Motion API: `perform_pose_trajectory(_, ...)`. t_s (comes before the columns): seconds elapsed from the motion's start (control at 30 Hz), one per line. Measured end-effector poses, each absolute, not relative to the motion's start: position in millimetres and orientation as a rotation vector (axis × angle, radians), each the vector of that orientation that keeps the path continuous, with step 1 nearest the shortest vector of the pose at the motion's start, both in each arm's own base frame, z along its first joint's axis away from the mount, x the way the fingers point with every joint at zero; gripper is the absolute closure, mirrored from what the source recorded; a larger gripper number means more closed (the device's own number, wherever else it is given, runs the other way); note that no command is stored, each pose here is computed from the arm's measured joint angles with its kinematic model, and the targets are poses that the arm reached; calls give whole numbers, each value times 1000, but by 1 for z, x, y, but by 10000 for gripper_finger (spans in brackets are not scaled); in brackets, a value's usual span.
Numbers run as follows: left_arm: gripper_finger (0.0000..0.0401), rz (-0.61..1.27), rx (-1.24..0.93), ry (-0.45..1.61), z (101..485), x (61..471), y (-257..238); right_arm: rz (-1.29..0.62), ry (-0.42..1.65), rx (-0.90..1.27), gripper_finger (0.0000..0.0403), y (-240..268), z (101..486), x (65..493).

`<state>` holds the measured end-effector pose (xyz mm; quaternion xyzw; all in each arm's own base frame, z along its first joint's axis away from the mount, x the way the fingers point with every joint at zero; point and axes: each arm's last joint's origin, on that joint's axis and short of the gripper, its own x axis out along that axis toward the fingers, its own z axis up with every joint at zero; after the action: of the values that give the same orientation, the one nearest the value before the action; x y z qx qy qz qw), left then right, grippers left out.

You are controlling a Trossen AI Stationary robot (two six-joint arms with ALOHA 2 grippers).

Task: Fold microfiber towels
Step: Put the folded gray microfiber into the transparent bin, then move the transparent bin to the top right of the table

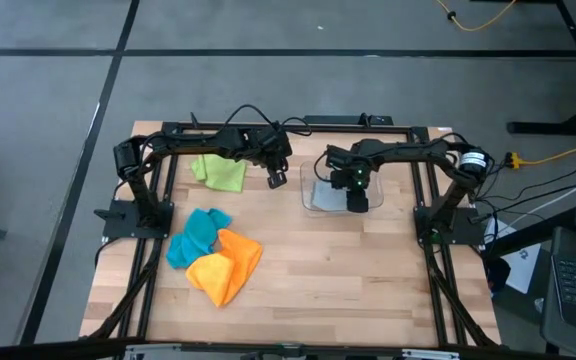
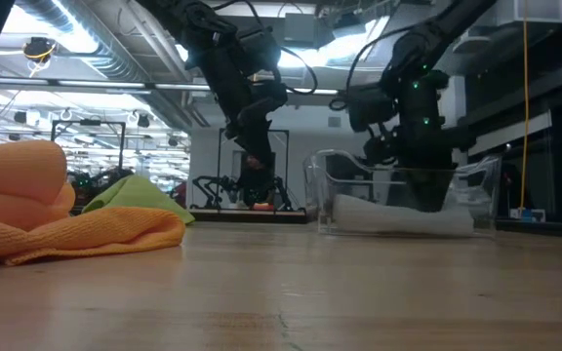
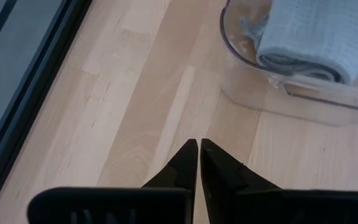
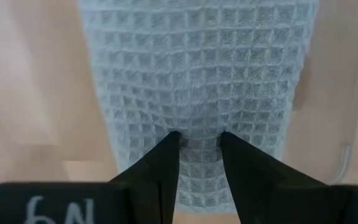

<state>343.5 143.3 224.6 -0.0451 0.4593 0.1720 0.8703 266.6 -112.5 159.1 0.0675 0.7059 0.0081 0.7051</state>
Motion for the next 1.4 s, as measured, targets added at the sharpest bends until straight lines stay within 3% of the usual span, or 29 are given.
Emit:
perform_pose_trajectory(0.37,387,360,-94,960,225,344,143,-36,1523,15,279,-127,167,276)
perform_pose_trajectory(0.63,387,360,-94,961,225,344,143,-181,1581,-178,279,-138,178,279)
perform_pose_trajectory(0.97,387,359,-94,961,225,343,143,-120,1589,171,279,-126,208,283)
perform_pose_trajectory(1.17,387,359,-93,961,225,344,143,-117,1587,110,279,-107,215,282)
perform_pose_trajectory(1.4,387,360,-93,960,225,343,143,-144,1445,6,279,-80,253,274)
